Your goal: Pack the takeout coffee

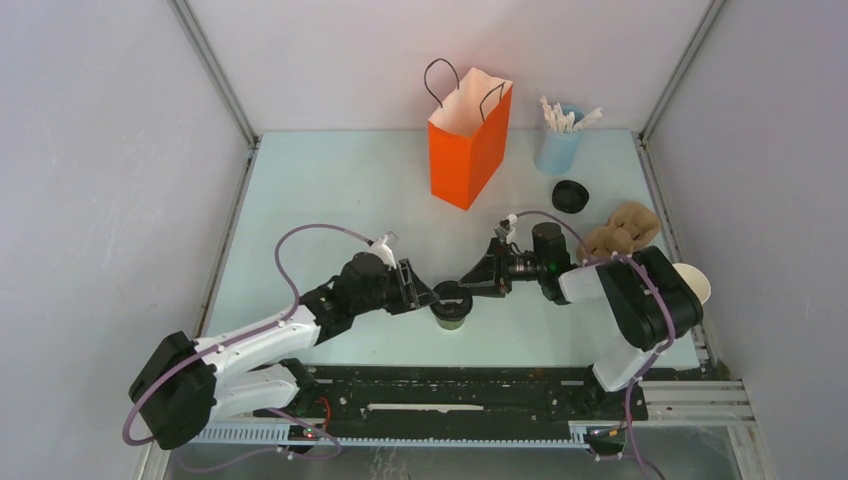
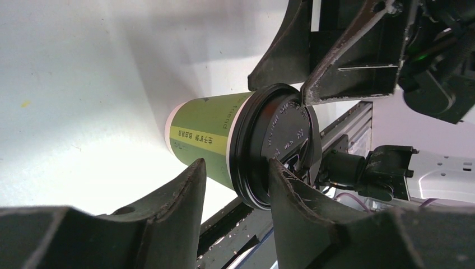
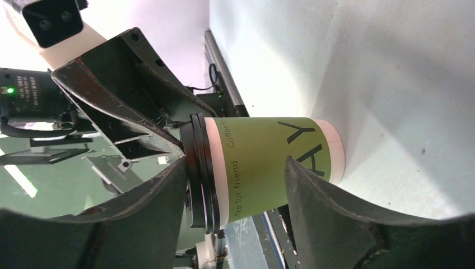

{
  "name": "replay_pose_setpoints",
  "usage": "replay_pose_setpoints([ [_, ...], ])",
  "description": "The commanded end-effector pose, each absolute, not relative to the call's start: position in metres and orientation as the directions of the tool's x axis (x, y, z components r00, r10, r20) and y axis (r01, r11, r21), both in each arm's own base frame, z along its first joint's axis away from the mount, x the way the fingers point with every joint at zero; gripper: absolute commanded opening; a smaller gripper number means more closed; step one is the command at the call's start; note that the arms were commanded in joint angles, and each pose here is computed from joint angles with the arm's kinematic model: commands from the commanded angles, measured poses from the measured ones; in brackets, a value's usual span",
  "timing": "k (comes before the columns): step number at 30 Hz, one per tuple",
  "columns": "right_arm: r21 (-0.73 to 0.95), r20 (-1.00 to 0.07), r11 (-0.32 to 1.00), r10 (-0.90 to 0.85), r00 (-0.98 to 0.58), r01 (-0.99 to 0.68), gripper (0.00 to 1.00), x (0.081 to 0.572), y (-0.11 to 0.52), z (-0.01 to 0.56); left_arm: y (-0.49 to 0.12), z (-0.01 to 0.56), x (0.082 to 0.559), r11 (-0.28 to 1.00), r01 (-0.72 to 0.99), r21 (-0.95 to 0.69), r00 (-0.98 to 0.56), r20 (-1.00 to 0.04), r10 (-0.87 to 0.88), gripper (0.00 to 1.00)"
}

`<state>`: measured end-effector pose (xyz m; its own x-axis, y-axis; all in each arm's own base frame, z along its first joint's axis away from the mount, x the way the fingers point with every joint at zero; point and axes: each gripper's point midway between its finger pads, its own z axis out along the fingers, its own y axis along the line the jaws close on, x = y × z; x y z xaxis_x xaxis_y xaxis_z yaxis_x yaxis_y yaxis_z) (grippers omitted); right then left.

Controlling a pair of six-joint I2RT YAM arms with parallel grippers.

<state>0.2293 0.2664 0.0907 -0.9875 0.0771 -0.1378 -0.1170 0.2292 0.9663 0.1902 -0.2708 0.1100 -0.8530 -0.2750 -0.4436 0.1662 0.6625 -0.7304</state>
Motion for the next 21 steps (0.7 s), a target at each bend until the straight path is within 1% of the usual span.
replay_pose_setpoints([
  [1, 0.910, -0.169, 0.398, 0.096, -0.981, -0.118, 0.76, 0.231, 0.261, 0.076, -0.252, 0.085, 0.181, 0.756, 0.158, -0.635, -0.865, -0.458, -0.204, 0.49],
  [4, 0.894, -0.215, 0.419, 0.085, -0.973, -0.161, 0.85, 0.237, 0.260, 0.092, -0.255, 0.100, 0.187, 0.748, 0.185, -0.637, -0.849, -0.488, -0.206, 0.52],
  [7, 0.883, -0.234, 0.433, 0.068, -0.970, -0.183, 0.89, 0.237, 0.260, 0.097, -0.259, 0.112, 0.194, 0.743, 0.207, -0.636, -0.834, -0.512, -0.207, 0.59],
  [10, 0.884, -0.229, 0.427, 0.044, -0.972, -0.189, 0.89, 0.231, 0.263, 0.098, -0.262, 0.123, 0.198, 0.737, 0.230, -0.635, -0.819, -0.535, -0.206, 0.64],
  [14, 0.883, -0.237, 0.423, 0.027, -0.971, -0.204, 0.88, 0.226, 0.266, 0.100, -0.267, 0.140, 0.203, 0.709, 0.245, -0.661, -0.806, -0.545, -0.230, 0.77],
  [18, 0.886, -0.242, 0.414, 0.027, -0.970, -0.210, 0.88, 0.226, 0.266, 0.103, -0.272, 0.154, 0.210, 0.664, 0.258, -0.702, -0.799, -0.541, -0.261, 0.88],
  [20, 0.889, -0.238, 0.408, 0.023, -0.971, -0.208, 0.87, 0.225, 0.266, 0.103, -0.273, 0.154, 0.214, 0.650, 0.253, -0.716, -0.804, -0.530, -0.271, 0.88],
  [21, 0.890, -0.236, 0.407, 0.021, -0.972, -0.207, 0.87, 0.224, 0.267, 0.103, -0.273, 0.153, 0.215, 0.650, 0.249, -0.718, -0.807, -0.524, -0.270, 0.86],
])
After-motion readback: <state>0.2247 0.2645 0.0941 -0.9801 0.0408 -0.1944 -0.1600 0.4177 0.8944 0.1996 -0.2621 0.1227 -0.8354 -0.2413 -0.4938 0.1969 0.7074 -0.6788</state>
